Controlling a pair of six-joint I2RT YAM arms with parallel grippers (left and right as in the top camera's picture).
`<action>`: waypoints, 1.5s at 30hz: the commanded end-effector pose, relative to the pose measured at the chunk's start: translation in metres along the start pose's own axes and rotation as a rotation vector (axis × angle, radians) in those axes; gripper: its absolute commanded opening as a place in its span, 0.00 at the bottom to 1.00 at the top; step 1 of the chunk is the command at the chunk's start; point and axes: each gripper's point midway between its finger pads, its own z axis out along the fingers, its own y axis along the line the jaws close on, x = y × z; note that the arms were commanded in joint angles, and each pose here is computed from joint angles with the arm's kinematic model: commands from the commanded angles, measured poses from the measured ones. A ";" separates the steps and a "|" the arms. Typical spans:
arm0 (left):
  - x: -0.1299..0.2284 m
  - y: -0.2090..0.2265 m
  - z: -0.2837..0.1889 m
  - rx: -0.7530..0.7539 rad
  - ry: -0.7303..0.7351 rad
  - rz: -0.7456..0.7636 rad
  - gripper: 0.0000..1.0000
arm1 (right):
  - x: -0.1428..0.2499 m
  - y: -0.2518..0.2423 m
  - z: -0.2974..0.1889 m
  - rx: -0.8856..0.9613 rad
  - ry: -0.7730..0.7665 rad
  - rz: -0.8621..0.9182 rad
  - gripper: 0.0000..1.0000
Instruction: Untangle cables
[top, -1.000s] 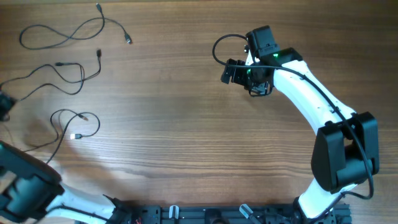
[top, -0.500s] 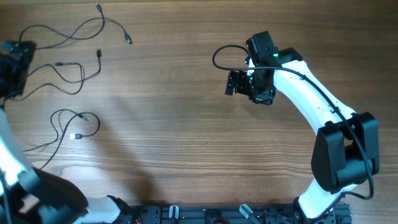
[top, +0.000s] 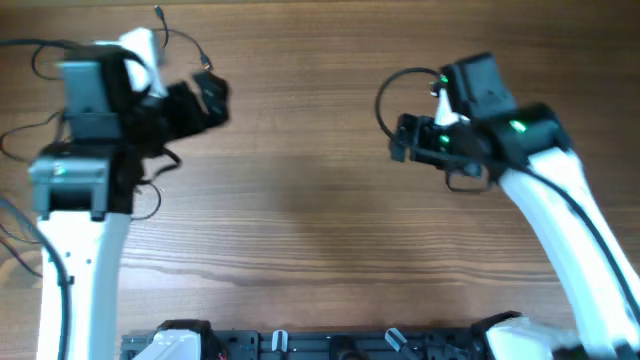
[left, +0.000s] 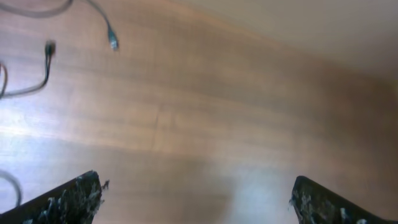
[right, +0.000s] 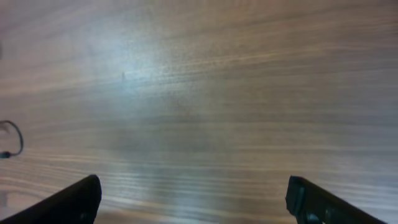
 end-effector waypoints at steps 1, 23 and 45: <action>0.011 0.002 0.003 -0.086 0.027 0.071 1.00 | 0.012 -0.009 -0.038 0.017 -0.076 -0.005 0.97; 0.022 0.003 0.003 -0.094 0.069 0.075 1.00 | 0.107 -0.046 -0.156 -0.083 -0.295 -0.045 1.00; 0.022 0.003 0.003 -0.094 0.069 0.075 1.00 | 0.112 -0.049 -0.155 -0.068 -0.273 -0.043 1.00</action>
